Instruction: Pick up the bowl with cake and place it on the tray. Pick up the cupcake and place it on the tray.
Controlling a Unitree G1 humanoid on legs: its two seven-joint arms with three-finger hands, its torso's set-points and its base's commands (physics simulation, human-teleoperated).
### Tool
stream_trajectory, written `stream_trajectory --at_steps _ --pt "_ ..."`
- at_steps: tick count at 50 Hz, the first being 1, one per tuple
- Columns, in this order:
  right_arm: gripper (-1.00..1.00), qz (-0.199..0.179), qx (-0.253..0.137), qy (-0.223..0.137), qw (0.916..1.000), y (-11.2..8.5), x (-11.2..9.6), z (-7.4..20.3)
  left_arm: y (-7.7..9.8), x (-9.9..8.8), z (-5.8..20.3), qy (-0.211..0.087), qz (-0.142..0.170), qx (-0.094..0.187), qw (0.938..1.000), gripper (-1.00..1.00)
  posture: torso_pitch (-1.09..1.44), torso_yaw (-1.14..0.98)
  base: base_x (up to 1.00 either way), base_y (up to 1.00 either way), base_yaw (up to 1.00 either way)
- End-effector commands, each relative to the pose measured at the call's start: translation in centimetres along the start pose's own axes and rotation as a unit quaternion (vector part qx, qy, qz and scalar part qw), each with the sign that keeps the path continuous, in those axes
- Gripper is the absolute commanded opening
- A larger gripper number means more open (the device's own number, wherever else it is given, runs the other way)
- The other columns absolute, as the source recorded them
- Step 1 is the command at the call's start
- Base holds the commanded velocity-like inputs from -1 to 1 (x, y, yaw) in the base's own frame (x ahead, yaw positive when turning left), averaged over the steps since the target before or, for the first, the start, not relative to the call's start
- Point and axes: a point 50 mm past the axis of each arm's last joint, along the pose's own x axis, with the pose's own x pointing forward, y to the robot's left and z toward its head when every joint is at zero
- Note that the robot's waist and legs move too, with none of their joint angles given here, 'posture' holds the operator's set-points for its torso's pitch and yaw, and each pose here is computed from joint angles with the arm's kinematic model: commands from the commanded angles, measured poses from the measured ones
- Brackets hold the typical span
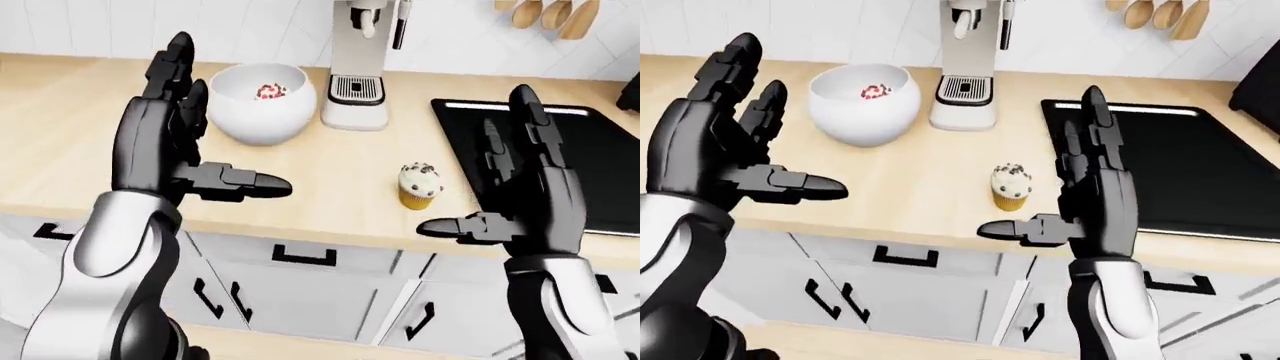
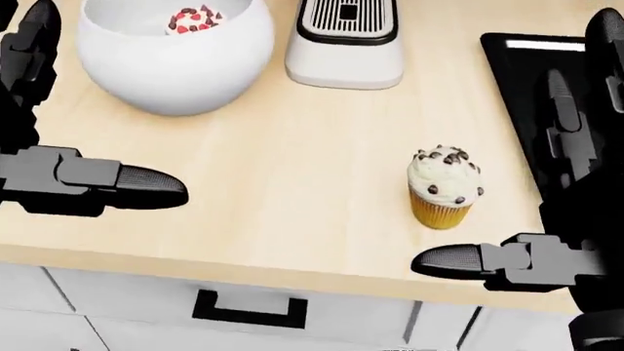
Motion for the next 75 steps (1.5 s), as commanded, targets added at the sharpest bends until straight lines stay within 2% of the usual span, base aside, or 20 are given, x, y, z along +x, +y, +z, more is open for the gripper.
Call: stream_trajectory --at_steps 1,6,15,28,31,38,46,50,51,53,54,55,62,64,65,66,67,75 --pt "1.0 -0.003 -0.002 -0.027 0.9996 -0.2 -0.2 0.8 -0.1 0.0 1.1 -0.024 -0.006 0.002 0.9997 1.0 0.0 0.0 0.0 0.0 -1.0" --pt "1.0 0.004 -0.016 -0.03 0.9994 0.2 -0.4 1.1 0.2 -0.4 1.6 -0.03 -0.002 0.002 0.9995 1.0 0.0 0.0 0.0 0.0 -0.38" --pt "1.0 0.003 -0.018 -0.035 0.9992 0.3 -0.3 1.4 0.9 -1.0 2.7 -0.039 0.004 0.002 0.9992 1.0 0.0 0.0 0.03 0.0 0.0" --pt "1.0 -0.002 -0.019 -0.04 0.999 -0.6 -0.9 1.9 0.6 -0.1 3.0 -0.038 0.001 0.018 0.9991 1.0 0.0 0.0 0.06 0.0 0.0" --pt "1.0 -0.003 -0.022 -0.041 0.9989 -0.8 -1.1 2.3 0.7 0.7 3.4 -0.041 0.004 0.034 0.9986 1.0 0.0 0.0 0.0 0.0 0.0" --pt "1.0 -0.008 -0.025 -0.043 0.9988 -1.3 -1.6 2.8 0.6 1.2 4.8 -0.05 0.001 0.056 0.9972 1.0 0.0 0.0 0.0 0.0 0.0" --pt "1.0 -0.005 -0.033 -0.046 0.9984 -1.6 -1.9 3.7 0.8 3.4 3.7 -0.028 0.01 0.117 0.9927 1.0 0.0 0.0 0.0 0.0 0.0" --pt "1.0 -0.005 -0.031 -0.047 0.9984 -1.6 -1.9 3.9 0.1 4.5 3.1 -0.013 -0.007 0.174 0.9846 1.0 0.0 0.0 0.0 0.0 0.0" --pt "1.0 -0.006 -0.031 -0.047 0.9984 -1.6 -1.9 4.0 0.1 4.7 3.4 -0.018 -0.003 0.18 0.9836 1.0 0.0 0.0 0.0 0.0 0.0" --pt "1.0 -0.006 -0.03 -0.048 0.9984 -1.6 -1.9 4.1 -0.1 5.2 3.3 -0.021 -0.006 0.212 0.977 1.0 0.0 0.0 0.0 0.0 0.0" --pt "1.0 -0.006 -0.029 -0.048 0.9984 -1.6 -1.9 4.1 -0.2 5.4 3.2 -0.027 -0.007 0.238 0.971 1.0 0.0 0.0 0.0 0.0 0.0" --pt "1.0 -0.006 -0.028 -0.048 0.9984 -1.6 -1.9 4.1 -0.4 5.5 3.2 -0.028 -0.012 0.249 0.968 1.0 0.0 0.0 0.0 0.0 0.0" --pt "1.0 -0.006 -0.026 -0.048 0.9985 -1.5 -1.8 4.1 -1.4 6.1 3.2 -0.037 -0.03 0.354 0.934 1.0 0.0 0.0 0.0 0.0 0.0" --pt "1.0 -0.006 -0.025 -0.049 0.9985 -1.5 -1.8 4.1 -1.9 6.3 3.0 -0.047 -0.036 0.393 0.9174 1.0 0.0 0.0 0.0 0.0 0.0" --pt "1.0 -0.006 -0.025 -0.049 0.9985 -1.5 -1.8 4.2 -2.0 6.4 3.0 -0.044 -0.039 0.388 0.9197 1.0 0.0 0.0 0.0 0.0 0.0" --pt "1.0 -0.006 -0.025 -0.05 0.9984 -1.5 -1.8 4.2 -2.0 6.7 3.0 -0.044 -0.037 0.403 0.9134 1.0 0.0 0.0 0.0 0.0 0.0" --pt "1.0 -0.006 -0.025 -0.05 0.9985 -1.5 -1.8 4.2 -2.1 7.0 2.7 -0.043 -0.041 0.411 0.9099 1.0 0.0 0.0 0.0 0.0 0.0" --pt "1.0 -0.007 -0.023 -0.049 0.9985 -1.5 -2.0 4.2 -2.4 9.2 0.8 -0.027 -0.05 0.429 0.9015 1.0 0.0 0.0 0.0 0.0 0.0"
